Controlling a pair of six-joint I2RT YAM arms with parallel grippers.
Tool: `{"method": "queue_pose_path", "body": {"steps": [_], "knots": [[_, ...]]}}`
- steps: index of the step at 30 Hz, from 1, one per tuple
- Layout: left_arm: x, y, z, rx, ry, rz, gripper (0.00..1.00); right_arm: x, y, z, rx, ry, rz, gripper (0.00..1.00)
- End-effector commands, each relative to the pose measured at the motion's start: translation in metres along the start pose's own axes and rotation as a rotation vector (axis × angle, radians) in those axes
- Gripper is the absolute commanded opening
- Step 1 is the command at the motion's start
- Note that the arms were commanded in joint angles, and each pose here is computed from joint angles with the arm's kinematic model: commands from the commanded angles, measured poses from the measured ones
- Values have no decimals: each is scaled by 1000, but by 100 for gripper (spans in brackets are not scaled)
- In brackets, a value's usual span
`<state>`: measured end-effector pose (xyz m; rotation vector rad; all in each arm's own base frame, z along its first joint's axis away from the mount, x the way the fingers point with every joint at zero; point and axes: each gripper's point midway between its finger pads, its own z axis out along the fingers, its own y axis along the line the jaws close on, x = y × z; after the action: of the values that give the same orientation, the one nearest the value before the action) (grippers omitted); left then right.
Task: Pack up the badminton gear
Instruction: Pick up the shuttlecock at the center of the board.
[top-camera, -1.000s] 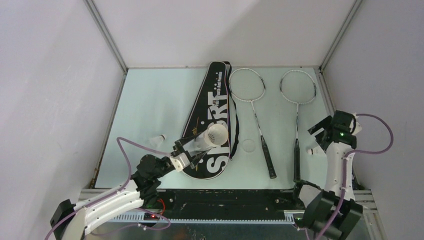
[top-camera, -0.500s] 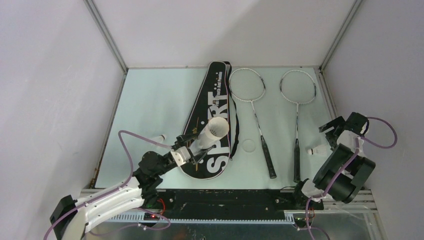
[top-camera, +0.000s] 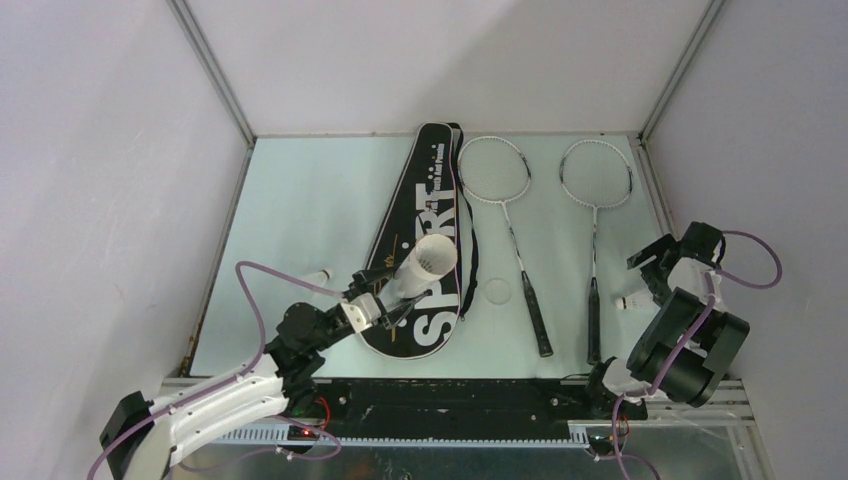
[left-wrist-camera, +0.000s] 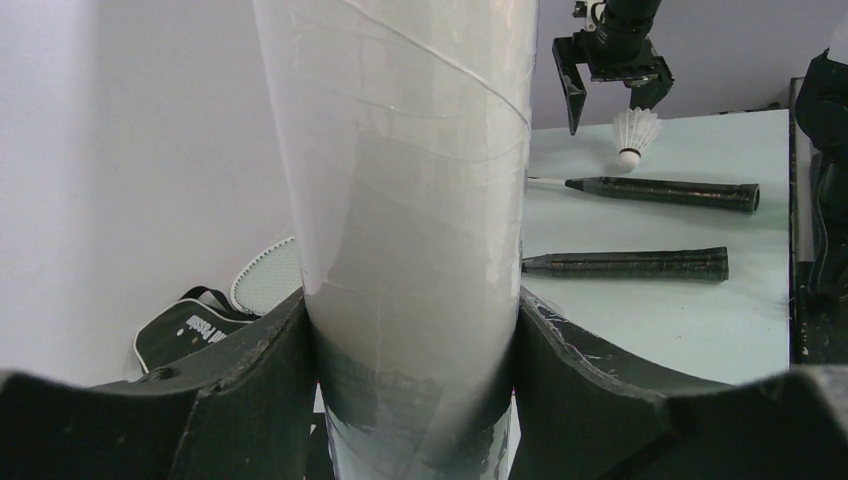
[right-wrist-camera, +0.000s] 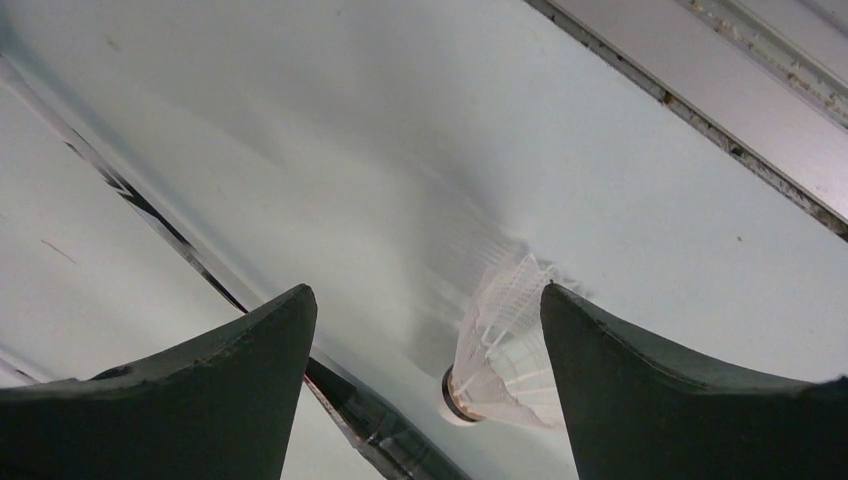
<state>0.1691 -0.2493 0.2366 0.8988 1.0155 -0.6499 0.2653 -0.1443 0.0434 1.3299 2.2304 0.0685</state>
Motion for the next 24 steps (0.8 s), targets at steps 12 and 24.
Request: {"method": "queue_pose_path", "body": {"steps": [12, 24], "knots": [[-10, 8, 2, -35, 15, -62, 51, 9, -4, -24, 86, -88, 9, 61], [-17, 10, 3, -39, 4, -69, 51, 20, 14, -26, -21, -100, 12, 32]]}}
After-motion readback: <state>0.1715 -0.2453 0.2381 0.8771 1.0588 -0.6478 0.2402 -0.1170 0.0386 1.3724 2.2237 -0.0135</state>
